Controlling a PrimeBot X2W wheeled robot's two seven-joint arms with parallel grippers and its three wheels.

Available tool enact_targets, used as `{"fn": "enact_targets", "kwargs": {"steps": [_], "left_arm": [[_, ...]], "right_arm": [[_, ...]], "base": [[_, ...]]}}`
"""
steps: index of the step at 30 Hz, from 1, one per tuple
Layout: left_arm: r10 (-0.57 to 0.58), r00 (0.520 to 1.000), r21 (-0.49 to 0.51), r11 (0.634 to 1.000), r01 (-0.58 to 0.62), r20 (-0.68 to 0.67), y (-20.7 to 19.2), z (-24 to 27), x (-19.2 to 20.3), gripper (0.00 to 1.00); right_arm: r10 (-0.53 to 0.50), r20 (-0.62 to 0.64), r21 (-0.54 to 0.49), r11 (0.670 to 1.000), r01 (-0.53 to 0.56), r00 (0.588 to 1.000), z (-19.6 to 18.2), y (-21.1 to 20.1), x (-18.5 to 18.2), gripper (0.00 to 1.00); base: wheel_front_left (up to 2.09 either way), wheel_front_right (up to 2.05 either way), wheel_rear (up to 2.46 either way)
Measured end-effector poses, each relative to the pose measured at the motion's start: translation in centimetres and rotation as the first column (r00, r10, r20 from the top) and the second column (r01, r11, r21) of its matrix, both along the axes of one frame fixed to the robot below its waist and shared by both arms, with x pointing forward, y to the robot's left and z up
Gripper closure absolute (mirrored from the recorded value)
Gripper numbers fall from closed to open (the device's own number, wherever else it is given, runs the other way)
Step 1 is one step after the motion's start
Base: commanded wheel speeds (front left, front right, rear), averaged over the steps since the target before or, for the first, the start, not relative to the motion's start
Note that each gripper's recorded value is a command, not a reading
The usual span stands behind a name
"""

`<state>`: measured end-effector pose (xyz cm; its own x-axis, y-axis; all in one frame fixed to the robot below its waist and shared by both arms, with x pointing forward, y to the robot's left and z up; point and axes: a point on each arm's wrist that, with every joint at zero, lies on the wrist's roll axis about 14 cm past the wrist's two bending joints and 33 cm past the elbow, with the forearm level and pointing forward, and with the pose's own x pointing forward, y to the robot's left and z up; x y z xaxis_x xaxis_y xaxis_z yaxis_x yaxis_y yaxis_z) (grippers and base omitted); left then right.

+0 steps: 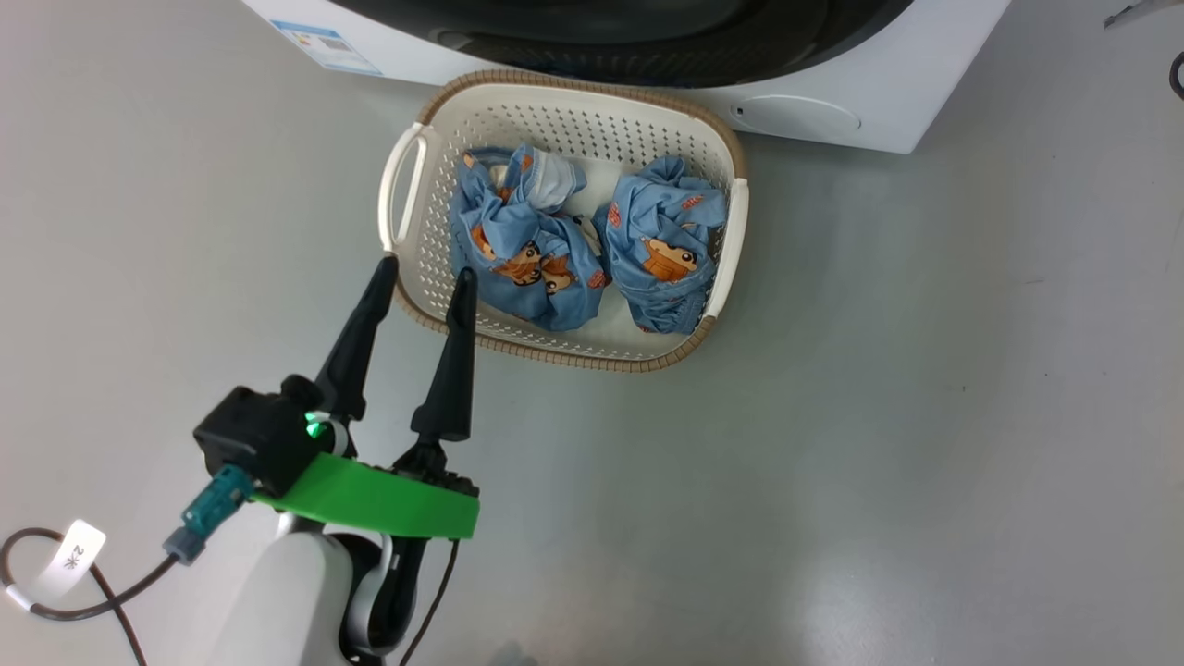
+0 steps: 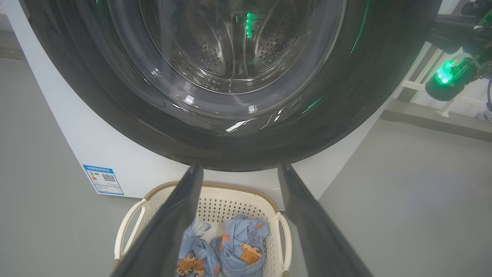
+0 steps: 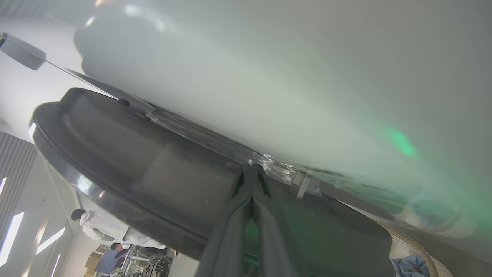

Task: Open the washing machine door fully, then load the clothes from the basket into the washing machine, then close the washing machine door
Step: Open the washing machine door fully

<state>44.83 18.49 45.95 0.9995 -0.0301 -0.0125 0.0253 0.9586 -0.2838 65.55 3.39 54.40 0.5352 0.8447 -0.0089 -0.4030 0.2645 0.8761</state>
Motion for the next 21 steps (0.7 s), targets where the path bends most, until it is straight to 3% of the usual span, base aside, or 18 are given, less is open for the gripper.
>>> {"fn": "enact_targets", "kwargs": {"steps": [21], "left_arm": [[-0.015,0.997,0.002,1.000,0.015,0.072,-0.7,3.3,-1.6,0.00]], "right_arm": [[0.110,0.014,-0.061,0.992,-0.109,0.994,1.0,1.9,-7.0,1.00]], "base": [[0.00,0.00,0.00]]}}
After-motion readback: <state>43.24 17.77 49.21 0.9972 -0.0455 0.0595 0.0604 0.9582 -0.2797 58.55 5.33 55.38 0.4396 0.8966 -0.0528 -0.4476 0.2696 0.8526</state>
